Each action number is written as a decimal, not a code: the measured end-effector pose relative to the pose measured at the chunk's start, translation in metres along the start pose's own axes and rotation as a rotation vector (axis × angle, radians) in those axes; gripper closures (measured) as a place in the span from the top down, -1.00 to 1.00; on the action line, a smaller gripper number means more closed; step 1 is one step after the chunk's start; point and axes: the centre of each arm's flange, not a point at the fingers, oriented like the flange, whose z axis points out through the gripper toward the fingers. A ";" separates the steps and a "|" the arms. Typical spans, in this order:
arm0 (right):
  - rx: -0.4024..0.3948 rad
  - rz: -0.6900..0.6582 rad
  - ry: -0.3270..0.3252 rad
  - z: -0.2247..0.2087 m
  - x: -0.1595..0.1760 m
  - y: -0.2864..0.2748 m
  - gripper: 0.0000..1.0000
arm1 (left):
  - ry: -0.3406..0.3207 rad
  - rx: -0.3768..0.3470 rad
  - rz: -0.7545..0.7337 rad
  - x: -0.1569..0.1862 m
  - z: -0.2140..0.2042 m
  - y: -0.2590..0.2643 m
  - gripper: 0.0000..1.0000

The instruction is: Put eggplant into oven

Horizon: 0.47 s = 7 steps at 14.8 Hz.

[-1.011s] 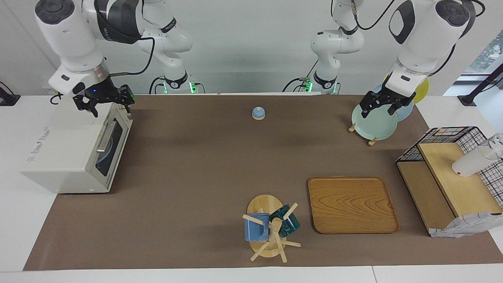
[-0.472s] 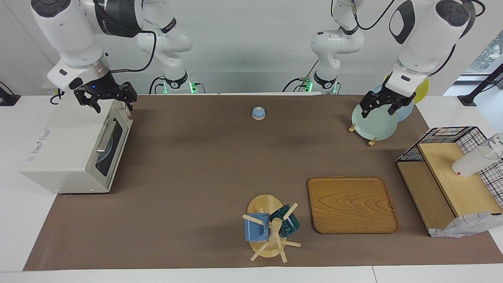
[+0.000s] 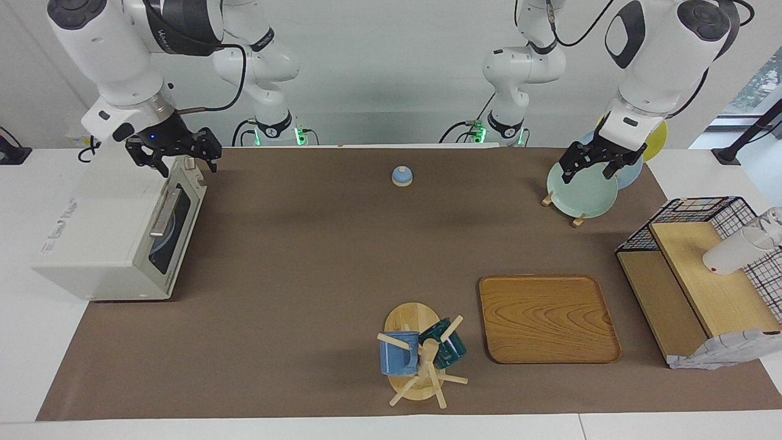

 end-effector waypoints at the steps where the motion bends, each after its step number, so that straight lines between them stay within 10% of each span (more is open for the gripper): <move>1: 0.000 0.000 0.002 -0.001 0.000 0.000 1.00 | 0.000 0.000 0.000 0.000 0.000 0.000 1.00; 7: -0.001 0.002 0.005 -0.002 0.000 0.001 1.00 | 0.000 0.000 0.000 0.000 0.000 0.000 1.00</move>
